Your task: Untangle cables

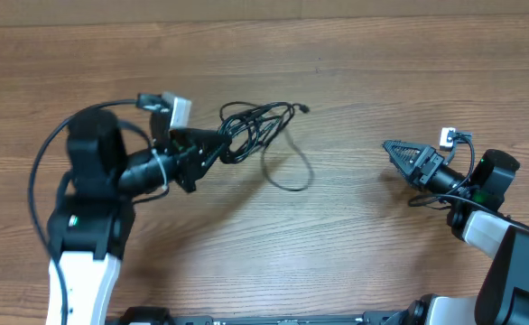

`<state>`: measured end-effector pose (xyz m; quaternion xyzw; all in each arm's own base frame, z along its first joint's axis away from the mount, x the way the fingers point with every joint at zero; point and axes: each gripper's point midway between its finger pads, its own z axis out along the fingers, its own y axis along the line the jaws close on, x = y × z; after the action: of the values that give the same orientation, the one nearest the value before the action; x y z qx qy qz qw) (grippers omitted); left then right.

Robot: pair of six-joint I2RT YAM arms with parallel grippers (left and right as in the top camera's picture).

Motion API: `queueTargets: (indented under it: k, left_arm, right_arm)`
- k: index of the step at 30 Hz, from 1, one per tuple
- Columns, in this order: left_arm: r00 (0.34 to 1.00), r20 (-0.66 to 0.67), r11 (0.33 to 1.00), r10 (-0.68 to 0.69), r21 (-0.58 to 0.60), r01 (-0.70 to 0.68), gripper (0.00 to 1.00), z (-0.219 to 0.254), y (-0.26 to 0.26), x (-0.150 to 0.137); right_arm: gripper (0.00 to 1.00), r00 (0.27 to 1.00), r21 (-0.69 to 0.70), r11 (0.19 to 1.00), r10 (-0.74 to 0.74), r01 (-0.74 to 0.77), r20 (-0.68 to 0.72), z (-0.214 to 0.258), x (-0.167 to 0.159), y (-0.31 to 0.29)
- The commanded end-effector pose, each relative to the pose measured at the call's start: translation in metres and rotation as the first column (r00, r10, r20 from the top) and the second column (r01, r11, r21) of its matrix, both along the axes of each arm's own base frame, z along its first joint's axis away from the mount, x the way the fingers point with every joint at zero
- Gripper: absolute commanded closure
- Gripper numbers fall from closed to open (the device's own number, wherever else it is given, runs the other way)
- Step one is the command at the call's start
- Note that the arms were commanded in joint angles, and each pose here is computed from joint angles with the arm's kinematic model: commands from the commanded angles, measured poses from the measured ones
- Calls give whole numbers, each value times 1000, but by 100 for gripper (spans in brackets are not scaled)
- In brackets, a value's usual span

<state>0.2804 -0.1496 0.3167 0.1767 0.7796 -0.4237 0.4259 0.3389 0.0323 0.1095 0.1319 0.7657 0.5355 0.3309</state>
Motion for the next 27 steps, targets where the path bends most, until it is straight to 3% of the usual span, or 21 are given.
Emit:
queueTargets:
  k: [1,9,18,27]
  left_arm:
    - [997,80,999,19,30,-21,96,15,3,-4]
    - [998,-68,996,17,-91,-23,96,20,-3,-12]
    - [986,-136,993,96,-51,-103,96,4,6,-7]
    - [949,-248,981,195,26,-194,96,-24,19,-8]
  right_arm:
    - [0,999,2,999,44,-45,27,7,-2,9]
    - [0,995,5,995,100,-100,19,6,-6,27]
    - [0,961,39,960,274,-276,41,13,-24,71]
    - [0,839,6,846,528,-533,130,26,-59,151]
